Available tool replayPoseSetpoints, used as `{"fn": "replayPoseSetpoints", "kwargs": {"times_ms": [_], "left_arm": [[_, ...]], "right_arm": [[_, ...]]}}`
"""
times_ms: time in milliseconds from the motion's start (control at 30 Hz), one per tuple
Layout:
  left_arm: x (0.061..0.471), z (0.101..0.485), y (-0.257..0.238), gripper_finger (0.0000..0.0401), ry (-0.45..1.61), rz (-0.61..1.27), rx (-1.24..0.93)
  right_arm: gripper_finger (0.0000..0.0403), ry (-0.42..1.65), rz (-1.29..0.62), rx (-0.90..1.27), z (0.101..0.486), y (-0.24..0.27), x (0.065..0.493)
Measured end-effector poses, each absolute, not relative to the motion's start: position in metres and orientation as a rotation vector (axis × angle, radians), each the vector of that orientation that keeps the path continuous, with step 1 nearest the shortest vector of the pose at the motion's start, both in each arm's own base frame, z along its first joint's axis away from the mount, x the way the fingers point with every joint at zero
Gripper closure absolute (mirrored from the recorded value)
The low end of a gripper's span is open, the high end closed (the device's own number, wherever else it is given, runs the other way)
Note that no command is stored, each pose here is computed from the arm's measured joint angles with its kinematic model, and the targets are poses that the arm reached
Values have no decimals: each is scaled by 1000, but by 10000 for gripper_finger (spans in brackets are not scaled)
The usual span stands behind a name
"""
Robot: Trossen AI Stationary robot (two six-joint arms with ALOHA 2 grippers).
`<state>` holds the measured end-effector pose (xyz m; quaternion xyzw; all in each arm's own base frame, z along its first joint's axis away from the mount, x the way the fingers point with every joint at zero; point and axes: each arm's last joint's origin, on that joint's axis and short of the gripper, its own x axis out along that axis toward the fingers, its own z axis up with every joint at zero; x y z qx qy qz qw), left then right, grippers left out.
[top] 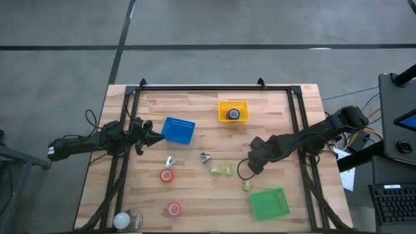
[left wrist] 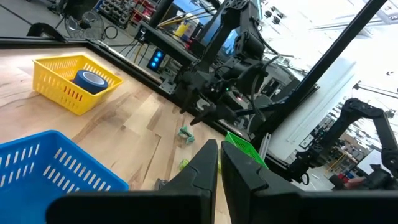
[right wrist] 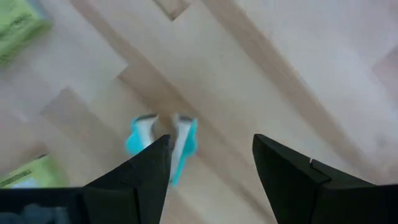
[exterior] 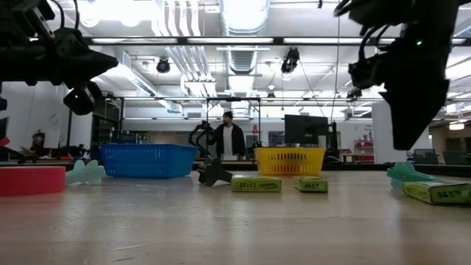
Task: Pick and place Stapler, Stapler remover, tape
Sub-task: Put the right light blue staple remover into the green bin
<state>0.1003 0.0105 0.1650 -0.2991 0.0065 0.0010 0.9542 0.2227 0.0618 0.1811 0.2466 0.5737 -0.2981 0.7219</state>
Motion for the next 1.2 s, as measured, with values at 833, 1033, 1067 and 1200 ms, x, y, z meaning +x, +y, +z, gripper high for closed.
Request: {"fn": "replayPoseSetpoints", "kwargs": {"times_ms": [833,1033,1067,1200], "left_arm": [[100,165,10,378,12,2,-608],[100,165,10,378,12,2,-608],[100,165,10,378,12,2,-608],[100,165,10,378,12,1,-607]], "right_arm": [[243,1203,-646,633,158,63,209],[279,1194,-637,635,157,63,210],[285,1195,-637,634,157,63,210],[311,1196,-634,631,157,63,210]]}}
